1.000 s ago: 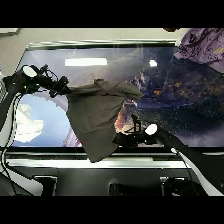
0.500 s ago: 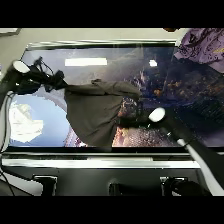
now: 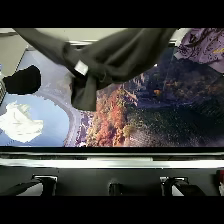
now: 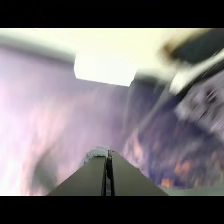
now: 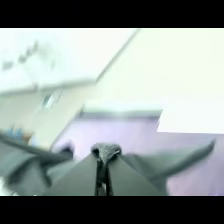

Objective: Fold the clothes and pants, and hang the long-sleeved shirts on hangers.

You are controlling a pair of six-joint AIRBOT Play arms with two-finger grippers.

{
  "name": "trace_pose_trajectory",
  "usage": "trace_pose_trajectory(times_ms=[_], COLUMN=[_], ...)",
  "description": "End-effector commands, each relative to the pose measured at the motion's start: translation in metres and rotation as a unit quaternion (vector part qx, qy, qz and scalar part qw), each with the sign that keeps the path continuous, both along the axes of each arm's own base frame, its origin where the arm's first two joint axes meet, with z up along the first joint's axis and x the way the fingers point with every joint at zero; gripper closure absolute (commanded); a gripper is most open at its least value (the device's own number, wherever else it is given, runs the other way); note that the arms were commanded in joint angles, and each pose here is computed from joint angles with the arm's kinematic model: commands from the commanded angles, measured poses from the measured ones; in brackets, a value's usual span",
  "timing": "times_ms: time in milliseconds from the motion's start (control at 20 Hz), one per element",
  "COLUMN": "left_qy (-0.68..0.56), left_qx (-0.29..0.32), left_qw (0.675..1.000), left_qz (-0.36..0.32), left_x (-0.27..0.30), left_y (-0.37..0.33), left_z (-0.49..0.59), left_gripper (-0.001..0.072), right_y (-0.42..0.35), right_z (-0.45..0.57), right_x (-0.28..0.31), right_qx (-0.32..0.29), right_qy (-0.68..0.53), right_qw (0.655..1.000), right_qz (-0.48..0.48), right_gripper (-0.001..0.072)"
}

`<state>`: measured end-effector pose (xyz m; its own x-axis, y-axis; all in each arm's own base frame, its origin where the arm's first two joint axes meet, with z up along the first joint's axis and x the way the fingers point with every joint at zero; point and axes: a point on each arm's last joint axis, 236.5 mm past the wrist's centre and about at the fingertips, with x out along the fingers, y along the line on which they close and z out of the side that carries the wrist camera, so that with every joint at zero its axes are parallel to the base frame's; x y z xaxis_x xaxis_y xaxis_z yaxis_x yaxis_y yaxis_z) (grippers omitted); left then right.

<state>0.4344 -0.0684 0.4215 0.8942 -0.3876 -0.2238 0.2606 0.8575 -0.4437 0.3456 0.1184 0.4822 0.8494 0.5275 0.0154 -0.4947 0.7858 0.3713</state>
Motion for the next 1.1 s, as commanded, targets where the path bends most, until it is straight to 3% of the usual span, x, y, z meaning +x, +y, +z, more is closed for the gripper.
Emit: trace_pose_trajectory(times_ms=[0, 200, 350, 550, 700, 900, 1050], left_qy=[-0.149, -0.214, -0.209, -0.084, 0.065, 0.236, 0.323], left_qx=[0.021, 0.042, 0.039, -0.009, -0.019, -0.009, -0.004], left_qw=[0.988, 0.968, 0.967, 0.987, 0.989, 0.964, 0.939], left_qz=[0.037, 0.122, 0.14, 0.14, 0.134, 0.122, 0.117], left_x=[-0.095, -0.165, -0.165, -0.087, -0.007, 0.081, 0.116], left_y=[0.007, 0.037, 0.045, 0.051, 0.053, 0.049, 0.044], left_z=[0.101, 0.143, 0.141, 0.064, -0.044, -0.207, -0.31], left_gripper=[0.069, 0.0691, 0.0691, 0.0691, 0.0691, 0.069, 0.069], right_y=[-0.031, -0.074, -0.077, -0.065, -0.053, 0.001, 0.051], right_z=[0.08, 0.092, 0.085, 0.035, -0.064, -0.253, -0.382], right_x=[-0.077, -0.107, -0.092, -0.012, 0.091, 0.21, 0.239], right_qx=[-0.022, -0.034, -0.029, 0.001, -0.01, -0.032, -0.009], right_qy=[-0.114, -0.13, -0.113, -0.012, 0.126, 0.304, 0.421], right_qw=[0.99, 0.973, 0.975, 0.99, 0.986, 0.95, 0.907], right_qz=[-0.079, -0.185, -0.188, -0.143, -0.11, -0.055, -0.013], right_gripper=[0.068, 0.0679, 0.0679, 0.0679, 0.0679, 0.0678, 0.0678])
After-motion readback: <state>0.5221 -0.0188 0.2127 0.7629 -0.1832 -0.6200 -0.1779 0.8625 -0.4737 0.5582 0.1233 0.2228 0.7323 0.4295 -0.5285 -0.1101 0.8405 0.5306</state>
